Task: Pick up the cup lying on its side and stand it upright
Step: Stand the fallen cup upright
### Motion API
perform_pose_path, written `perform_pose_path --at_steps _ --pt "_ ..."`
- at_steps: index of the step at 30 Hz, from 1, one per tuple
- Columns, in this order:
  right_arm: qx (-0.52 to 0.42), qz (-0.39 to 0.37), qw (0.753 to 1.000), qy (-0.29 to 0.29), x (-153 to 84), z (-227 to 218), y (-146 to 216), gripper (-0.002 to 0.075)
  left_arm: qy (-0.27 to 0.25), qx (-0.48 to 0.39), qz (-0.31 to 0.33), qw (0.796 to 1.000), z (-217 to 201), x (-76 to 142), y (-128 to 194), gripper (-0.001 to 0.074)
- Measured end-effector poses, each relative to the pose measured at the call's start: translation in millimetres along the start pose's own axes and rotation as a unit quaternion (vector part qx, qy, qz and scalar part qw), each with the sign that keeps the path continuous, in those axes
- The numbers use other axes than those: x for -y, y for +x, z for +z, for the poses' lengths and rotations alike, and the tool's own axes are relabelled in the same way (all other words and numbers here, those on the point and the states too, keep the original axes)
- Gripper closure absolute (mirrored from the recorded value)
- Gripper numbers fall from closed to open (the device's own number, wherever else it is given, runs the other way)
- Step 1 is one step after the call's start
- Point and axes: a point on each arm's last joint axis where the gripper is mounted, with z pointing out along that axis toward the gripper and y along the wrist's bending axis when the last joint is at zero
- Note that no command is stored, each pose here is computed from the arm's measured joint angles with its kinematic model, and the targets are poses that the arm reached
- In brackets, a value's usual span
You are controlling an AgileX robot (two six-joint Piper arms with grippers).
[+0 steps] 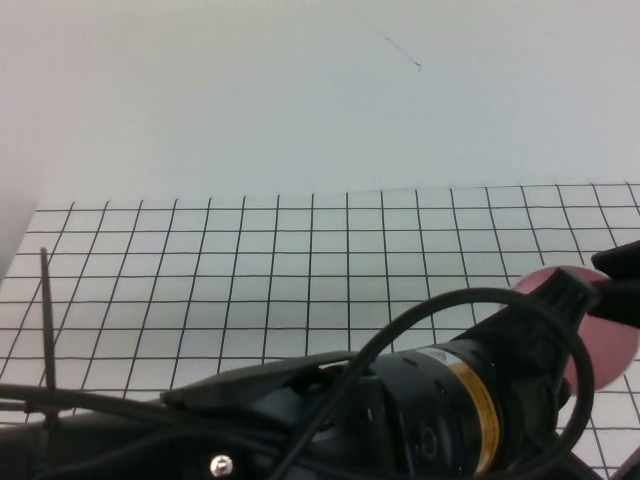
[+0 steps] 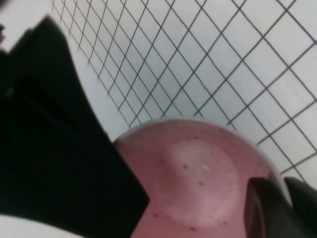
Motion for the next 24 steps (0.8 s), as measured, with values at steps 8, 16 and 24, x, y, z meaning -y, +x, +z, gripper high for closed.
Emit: perform_pose_path --at_steps 8,16,24 --pt "-0.010 -0.010 1.000 0.003 5.4 7.7 1.5 0.0685 -0.022 0.024 -0.101 0.994 -1.6 -4.8 -3.6 0.0379" --pt "-0.005 0.019 0.999 0.031 22.4 12.2 -15.2 0.0703 -0.044 0.060 -0.232 0.970 -5.9 -11.4 -7.5 0.0334" --pt "-0.052 0.028 0.997 0.042 62.4 46.5 -27.3 0.0703 -0.039 0.009 -0.319 0.947 -35.2 -14.2 10.3 0.0735"
